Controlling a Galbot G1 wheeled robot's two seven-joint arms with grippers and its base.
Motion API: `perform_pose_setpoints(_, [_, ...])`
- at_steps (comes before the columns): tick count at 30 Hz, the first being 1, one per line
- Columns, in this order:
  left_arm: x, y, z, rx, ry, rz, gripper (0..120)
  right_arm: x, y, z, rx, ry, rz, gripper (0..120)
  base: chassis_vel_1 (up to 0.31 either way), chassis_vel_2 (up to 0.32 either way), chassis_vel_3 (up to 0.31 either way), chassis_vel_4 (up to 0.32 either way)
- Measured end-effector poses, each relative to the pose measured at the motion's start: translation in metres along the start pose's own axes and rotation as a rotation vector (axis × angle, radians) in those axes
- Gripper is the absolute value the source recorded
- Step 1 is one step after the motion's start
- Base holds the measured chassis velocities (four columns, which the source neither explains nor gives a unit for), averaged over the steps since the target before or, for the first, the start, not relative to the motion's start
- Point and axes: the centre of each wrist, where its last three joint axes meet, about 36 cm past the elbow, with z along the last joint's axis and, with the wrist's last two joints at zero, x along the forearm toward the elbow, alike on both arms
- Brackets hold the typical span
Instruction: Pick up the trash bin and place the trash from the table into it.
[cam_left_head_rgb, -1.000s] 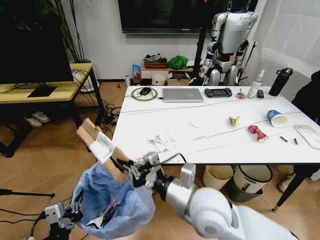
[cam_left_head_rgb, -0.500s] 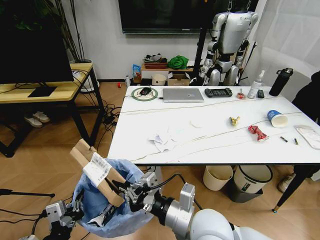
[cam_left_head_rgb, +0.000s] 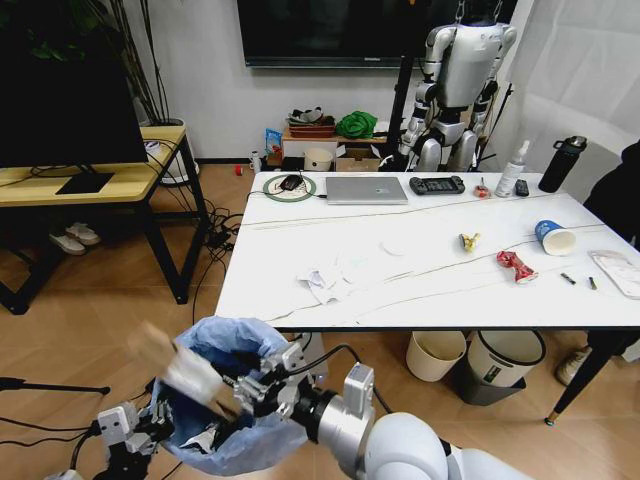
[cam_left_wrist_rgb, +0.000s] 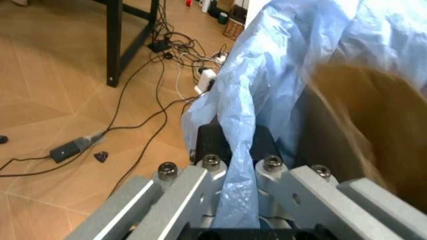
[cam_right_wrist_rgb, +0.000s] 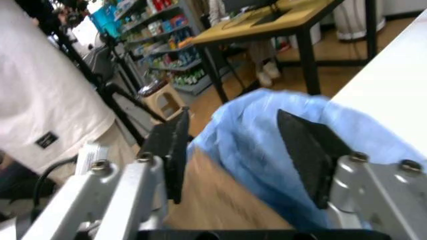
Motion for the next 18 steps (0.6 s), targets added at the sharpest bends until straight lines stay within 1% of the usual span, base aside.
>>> perform_pose_setpoints(1, [0.0,0.0,0.001,0.001,0.001,0.0,0,0.0,-0.002,-0.003,0.003,-0.01,0.006,54,0.0,0.0,0.0,0.0])
perform_pose_setpoints(2, [-0.001,0.0,0.002,0.004,0.005,-0.001,0,0.001,-0.006,-0.01,0.014,-0.037,0.022,63,0.0,0.0,0.0,0.0])
perform_pose_setpoints(4, [-0.001,0.0,0.004,0.006,0.011,-0.002,0,0.0,-0.014,-0.023,0.036,-0.08,0.056,70,0.0,0.0,0.0,0.0])
perform_pose_setpoints(5, [-0.001,0.0,0.004,0.006,0.011,-0.002,0,0.0,-0.014,-0.023,0.036,-0.08,0.056,70,0.0,0.0,0.0,0.0])
perform_pose_setpoints(7, [-0.001,0.0,0.004,0.007,0.014,-0.002,0,-0.003,-0.023,-0.033,0.066,-0.106,0.106,77,0.0,0.0,0.0,0.0])
perform_pose_setpoints(9, [0.0,0.0,0.005,0.01,0.016,-0.001,0,-0.006,-0.044,-0.047,0.122,-0.118,0.211,86,0.0,0.0,0.0,0.0])
perform_pose_setpoints(11, [0.0,-0.002,0.006,0.014,0.015,-0.002,0,-0.007,-0.07,-0.057,0.178,-0.104,0.326,94,0.0,0.0,0.0,0.0])
perform_pose_setpoints(13, [0.0,-0.002,0.006,0.015,0.015,-0.002,0,-0.008,-0.074,-0.058,0.184,-0.101,0.341,95,0.0,0.0,0.0,0.0])
perform_pose_setpoints(14, [-0.001,-0.002,0.007,0.017,0.013,-0.003,0,-0.008,-0.089,-0.062,0.208,-0.083,0.401,98,0.0,0.0,0.0,0.0])
perform_pose_setpoints(16, [-0.001,-0.003,0.008,0.022,0.009,-0.002,0,-0.008,-0.11,-0.064,0.239,-0.029,0.492,100,0.0,0.0,0.0,0.0])
perform_pose_setpoints(18, [-0.001,-0.004,0.008,0.022,0.009,-0.002,0,-0.009,-0.112,-0.065,0.24,-0.023,0.498,100,0.0,0.0,0.0,0.0])
